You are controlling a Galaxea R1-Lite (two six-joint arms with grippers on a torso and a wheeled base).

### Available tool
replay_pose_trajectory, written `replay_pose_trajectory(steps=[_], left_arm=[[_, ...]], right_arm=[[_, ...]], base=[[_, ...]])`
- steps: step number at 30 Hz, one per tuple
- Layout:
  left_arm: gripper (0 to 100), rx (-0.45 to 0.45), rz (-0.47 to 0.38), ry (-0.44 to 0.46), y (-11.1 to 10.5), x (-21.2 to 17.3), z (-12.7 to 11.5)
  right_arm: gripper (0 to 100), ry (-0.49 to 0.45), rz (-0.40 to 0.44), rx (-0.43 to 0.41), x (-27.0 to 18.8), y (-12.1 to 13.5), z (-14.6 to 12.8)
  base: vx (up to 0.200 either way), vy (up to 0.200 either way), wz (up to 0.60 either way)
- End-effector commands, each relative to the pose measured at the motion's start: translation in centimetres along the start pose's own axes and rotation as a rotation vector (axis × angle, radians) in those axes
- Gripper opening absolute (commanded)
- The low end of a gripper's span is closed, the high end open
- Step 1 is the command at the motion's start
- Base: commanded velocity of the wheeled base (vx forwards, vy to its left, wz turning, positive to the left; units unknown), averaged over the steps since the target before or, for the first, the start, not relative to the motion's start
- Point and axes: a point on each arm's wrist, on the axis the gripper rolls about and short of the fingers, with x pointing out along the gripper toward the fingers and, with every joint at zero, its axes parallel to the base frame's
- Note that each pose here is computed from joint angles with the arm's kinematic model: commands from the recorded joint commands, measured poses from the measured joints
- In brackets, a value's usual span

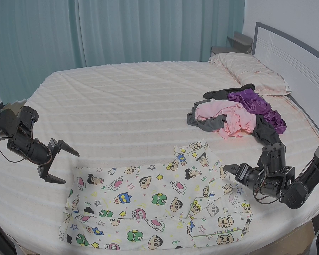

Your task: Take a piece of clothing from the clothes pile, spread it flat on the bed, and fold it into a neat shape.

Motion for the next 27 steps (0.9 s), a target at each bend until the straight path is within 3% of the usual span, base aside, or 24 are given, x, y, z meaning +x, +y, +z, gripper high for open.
replay_pose_trajectory(steps=[1, 5, 17, 22, 27], left_arm=[[100, -0.03, 0.02, 0.016, -0.3, 1.1, 0.3], [100, -0.034, 0.012, 0.018, -0.3, 1.0, 0.4], [100, -0.031, 0.022, 0.024, -0.1, 1.2, 0.3], [100, -0.021, 0.033, 0.018, 0.1, 1.4, 0.3], [100, 0.077, 0.042, -0.033, 0.0, 2.6, 1.5]], right_arm=[[100, 0.009, 0.001, -0.001, 0.1, 0.0, -0.1], [100, 0.013, 0.004, 0.001, 0.1, -0.1, -0.1], [100, 0.018, -0.001, 0.0, 0.3, -0.2, -0.2], [100, 0.02, -0.001, 0.0, 0.3, -0.2, -0.2], [100, 0.024, -0.005, -0.001, 0.5, -0.3, -0.4]], base=[[0.0, 0.0, 0.0], [0.0, 0.0, 0.0], [0.0, 0.2, 0.0], [0.0, 0.0, 0.0], [0.0, 0.0, 0.0]])
